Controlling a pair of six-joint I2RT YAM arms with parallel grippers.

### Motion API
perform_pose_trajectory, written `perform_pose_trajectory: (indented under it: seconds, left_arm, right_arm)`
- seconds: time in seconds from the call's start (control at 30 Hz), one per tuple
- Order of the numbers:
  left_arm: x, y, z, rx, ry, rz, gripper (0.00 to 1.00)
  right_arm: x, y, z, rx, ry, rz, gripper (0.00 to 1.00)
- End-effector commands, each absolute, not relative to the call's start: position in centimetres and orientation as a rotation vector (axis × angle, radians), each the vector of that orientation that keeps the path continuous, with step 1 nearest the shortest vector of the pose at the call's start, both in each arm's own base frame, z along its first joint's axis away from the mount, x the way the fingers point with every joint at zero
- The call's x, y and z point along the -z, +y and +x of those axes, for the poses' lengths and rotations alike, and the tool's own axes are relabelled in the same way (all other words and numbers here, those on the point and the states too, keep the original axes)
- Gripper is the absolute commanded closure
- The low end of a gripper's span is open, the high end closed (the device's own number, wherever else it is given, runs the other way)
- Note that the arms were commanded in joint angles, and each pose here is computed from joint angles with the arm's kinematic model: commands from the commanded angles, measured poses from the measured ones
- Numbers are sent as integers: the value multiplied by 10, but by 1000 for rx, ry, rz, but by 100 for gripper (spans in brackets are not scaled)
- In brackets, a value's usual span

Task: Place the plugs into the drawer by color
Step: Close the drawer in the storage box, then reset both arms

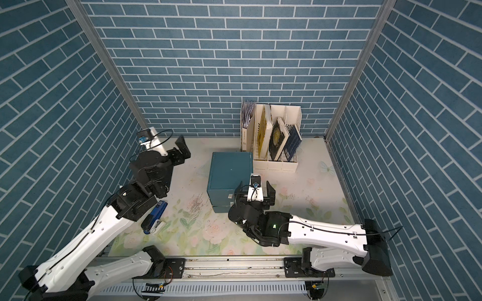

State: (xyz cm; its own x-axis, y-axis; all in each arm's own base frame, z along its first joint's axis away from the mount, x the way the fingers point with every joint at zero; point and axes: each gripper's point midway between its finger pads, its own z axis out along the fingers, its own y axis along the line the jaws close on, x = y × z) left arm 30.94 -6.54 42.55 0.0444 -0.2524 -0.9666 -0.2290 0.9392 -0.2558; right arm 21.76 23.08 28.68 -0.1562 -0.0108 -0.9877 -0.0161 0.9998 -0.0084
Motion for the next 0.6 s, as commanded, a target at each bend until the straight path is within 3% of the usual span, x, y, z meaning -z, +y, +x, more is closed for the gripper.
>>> perform_pose_trajectory:
  seconds: [0.0, 0.23, 0.43, 0.57]
  left_arm:
    - [-410, -11, 312, -245, 1469, -498, 0]
    - [-264, 90, 348, -439, 1615, -783, 0]
    - [-161, 98, 355, -382, 1733, -705, 0]
    - [-144, 93, 359, -396, 1750, -612, 0]
  right_arm:
    - [-287, 196, 222, 270, 1635, -1, 0]
    - [-232, 98, 288, 189, 1778, 203, 0]
    - [-190, -14, 283, 421, 1728, 489, 0]
    - [-163, -52, 278, 475, 1695, 565, 0]
